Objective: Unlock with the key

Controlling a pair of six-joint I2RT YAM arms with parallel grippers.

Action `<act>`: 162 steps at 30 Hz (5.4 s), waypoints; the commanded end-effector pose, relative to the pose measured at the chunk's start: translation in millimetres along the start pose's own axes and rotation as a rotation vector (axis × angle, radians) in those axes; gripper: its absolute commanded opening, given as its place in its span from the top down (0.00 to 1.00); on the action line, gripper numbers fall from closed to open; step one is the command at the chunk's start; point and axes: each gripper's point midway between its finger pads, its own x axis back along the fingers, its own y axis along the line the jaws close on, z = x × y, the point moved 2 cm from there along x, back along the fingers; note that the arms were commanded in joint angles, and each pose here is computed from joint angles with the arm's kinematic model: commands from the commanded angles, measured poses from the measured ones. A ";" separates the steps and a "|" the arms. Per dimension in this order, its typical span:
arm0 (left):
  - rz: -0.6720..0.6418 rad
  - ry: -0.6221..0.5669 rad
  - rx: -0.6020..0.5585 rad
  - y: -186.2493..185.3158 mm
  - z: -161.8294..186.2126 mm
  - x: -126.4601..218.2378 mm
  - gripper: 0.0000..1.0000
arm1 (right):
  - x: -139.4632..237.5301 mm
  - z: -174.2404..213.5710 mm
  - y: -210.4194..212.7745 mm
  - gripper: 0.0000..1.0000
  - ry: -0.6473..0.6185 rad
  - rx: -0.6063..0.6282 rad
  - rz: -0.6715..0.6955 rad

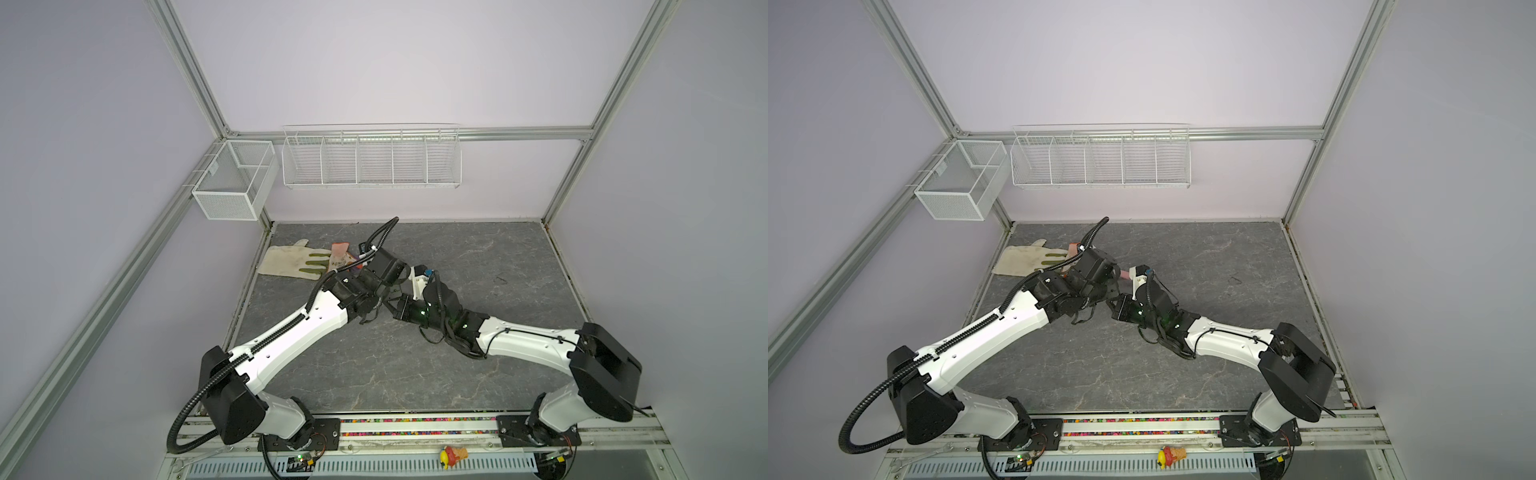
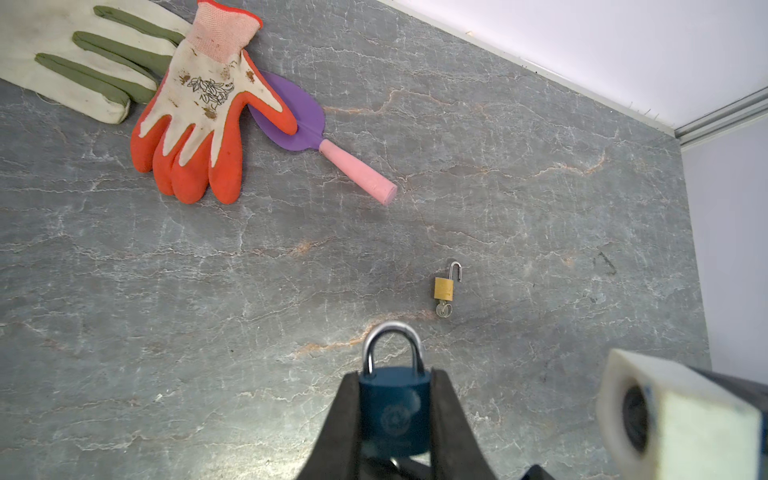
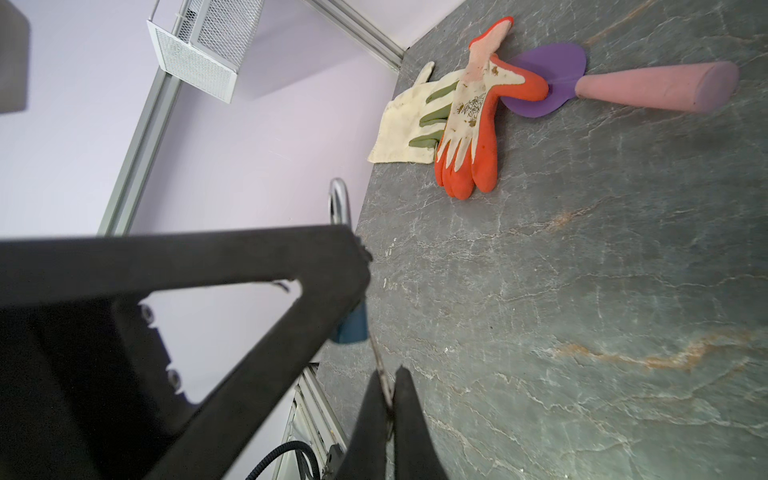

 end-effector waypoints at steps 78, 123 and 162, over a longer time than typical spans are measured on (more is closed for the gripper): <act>-0.005 -0.022 0.012 1.7 2.0 1.5 1.00 | 12.7 -21.4 22.7 0.94 -0.017 -0.066 -0.084; 0.091 -0.047 0.031 -9.0 -10.4 23.8 1.00 | 24.2 -16.6 28.3 0.94 -0.007 0.061 -0.041; 0.119 -0.082 0.046 -13.1 -16.8 26.8 1.00 | 17.8 -15.2 26.6 0.94 0.024 0.021 -0.049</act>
